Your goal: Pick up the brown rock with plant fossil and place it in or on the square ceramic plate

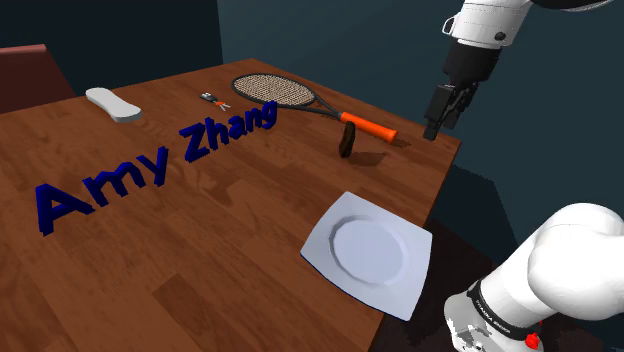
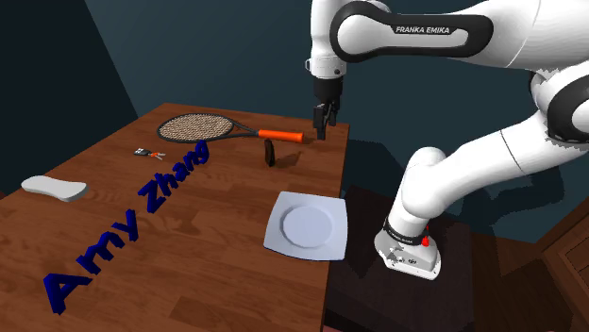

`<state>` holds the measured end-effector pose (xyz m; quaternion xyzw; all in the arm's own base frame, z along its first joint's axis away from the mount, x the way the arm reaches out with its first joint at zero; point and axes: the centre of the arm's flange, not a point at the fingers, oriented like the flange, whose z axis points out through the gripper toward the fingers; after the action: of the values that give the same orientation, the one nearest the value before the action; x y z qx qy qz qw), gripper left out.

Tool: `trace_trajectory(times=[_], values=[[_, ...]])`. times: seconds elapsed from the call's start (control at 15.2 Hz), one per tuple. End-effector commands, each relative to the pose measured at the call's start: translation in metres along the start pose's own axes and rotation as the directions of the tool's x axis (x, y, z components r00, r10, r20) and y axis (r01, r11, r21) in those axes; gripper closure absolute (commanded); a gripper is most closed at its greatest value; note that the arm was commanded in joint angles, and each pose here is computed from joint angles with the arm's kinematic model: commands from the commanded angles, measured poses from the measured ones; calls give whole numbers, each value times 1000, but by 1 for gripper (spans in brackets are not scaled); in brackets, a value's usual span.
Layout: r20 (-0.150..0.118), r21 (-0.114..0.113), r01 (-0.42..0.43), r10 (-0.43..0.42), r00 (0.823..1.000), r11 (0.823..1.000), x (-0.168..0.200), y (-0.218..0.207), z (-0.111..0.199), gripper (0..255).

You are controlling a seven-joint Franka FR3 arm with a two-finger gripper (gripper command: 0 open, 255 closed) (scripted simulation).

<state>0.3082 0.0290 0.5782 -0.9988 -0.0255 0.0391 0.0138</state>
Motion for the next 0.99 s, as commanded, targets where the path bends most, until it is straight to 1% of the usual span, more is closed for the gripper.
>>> trace_trajectory(times=[0.0, 0.2, 0.46, 0.66, 0.92], values=[[0, 0, 0, 0, 1000, 1000, 0, 0, 0, 0], [-18, 8, -49, 49, 999, 999, 34, -9, 9, 0], [-41, 21, -113, 114, 993, 993, 81, -19, 19, 0], [-57, 31, -161, 163, 985, 986, 117, -25, 26, 0], [-79, 46, -224, 227, 971, 973, 165, -29, 35, 0]])
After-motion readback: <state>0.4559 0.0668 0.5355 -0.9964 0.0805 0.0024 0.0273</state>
